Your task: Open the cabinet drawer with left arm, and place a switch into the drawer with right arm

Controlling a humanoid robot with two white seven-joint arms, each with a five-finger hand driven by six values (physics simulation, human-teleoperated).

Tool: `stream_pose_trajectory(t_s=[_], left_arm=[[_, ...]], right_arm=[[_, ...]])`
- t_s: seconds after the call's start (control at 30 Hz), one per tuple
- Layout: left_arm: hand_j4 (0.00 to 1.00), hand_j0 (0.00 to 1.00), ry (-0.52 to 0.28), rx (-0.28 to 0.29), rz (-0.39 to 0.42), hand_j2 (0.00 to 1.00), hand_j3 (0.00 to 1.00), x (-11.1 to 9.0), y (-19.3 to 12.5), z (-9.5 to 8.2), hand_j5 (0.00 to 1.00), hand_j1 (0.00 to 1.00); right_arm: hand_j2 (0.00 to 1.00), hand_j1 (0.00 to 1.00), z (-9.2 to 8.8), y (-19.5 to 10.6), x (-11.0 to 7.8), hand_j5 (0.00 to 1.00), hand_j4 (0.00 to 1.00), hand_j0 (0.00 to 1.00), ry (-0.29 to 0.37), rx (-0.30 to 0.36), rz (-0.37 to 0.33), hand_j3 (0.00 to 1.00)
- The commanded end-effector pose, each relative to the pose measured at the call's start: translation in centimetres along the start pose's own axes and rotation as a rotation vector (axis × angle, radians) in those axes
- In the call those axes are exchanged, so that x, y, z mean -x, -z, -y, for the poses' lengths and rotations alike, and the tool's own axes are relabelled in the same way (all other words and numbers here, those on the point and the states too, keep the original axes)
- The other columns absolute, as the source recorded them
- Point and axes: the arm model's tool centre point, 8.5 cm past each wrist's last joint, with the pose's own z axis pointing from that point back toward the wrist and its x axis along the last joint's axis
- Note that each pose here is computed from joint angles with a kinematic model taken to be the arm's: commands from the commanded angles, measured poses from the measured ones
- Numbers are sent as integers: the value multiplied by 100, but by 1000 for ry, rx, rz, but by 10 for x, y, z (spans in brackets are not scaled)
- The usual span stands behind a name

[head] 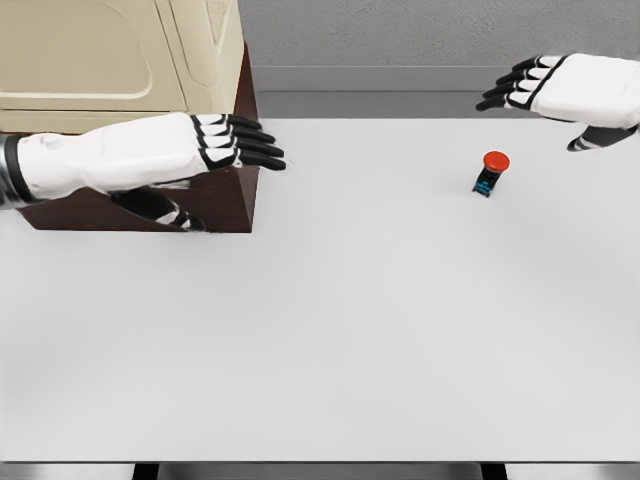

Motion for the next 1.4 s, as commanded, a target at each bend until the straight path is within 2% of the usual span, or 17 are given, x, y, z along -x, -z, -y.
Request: stream_pose_trajectory(t_s=[0.0,0.03,0.1,0.2,0.3,0.47,0.5,0.6,0.67,0.7,0.77,0.9,0.97,1.03,1.13,1.23,1.37], left_arm=[[100,100,-162,61,-145,100,100,7,-64,15,100,100],[100,100,-222,82,-246,100,100,5,-104,15,100,100],[100,100,-234,96,-319,100,100,2,-131,10,100,100],[100,100,-311,166,-311,100,100,3,-129,42,100,100],[100,100,-306,177,-305,100,100,3,-125,40,100,100],[100,100,-447,276,-315,100,100,-3,-133,93,100,100],[100,100,-445,279,-309,100,100,-3,-131,93,100,100],[100,100,-416,289,-263,100,100,0,-115,82,100,100],[100,100,-514,288,-222,100,100,-3,-114,75,100,100],[100,100,-520,288,-183,100,100,-3,-105,65,100,100],[100,100,-560,230,-139,100,100,-3,-93,54,100,100],[100,100,-554,156,-143,100,100,-1,-93,37,100,100],[100,100,-540,121,-176,100,100,0,-104,30,100,100],[100,100,-545,139,-176,100,100,-1,-106,32,100,100],[100,100,-646,155,-279,100,100,15,-86,28,100,100],[100,100,-638,149,-342,100,100,19,-91,15,100,100],[100,100,-658,171,-414,100,100,23,-98,13,100,100]], right_arm=[[100,100,-24,25,-4,100,100,100,35,-57,25,100],[100,100,-31,31,-2,100,100,100,42,-83,22,100],[100,100,-35,32,0,100,100,100,51,-91,20,100],[100,100,-35,33,-1,100,100,100,50,-93,24,100],[100,100,-38,40,-1,100,100,100,61,-98,31,100],[100,100,-42,35,6,100,100,100,72,-100,30,100],[100,100,-41,36,6,100,100,100,73,-97,32,100],[100,100,-41,44,9,100,100,100,92,-88,29,100],[100,100,-40,54,8,100,100,100,103,-81,38,100],[100,100,-40,56,8,100,100,100,103,-85,42,100],[100,100,-41,61,5,100,100,100,99,-96,52,100],[100,100,-37,63,4,100,100,100,96,-85,58,100],[100,100,-37,65,3,100,100,100,101,-82,62,100],[100,100,-39,69,4,100,100,100,110,-85,63,100],[100,100,-50,75,13,100,100,100,142,-115,41,100],[100,100,-58,76,11,100,100,100,143,-142,44,100],[100,100,-59,71,18,100,100,100,152,-142,25,100]])
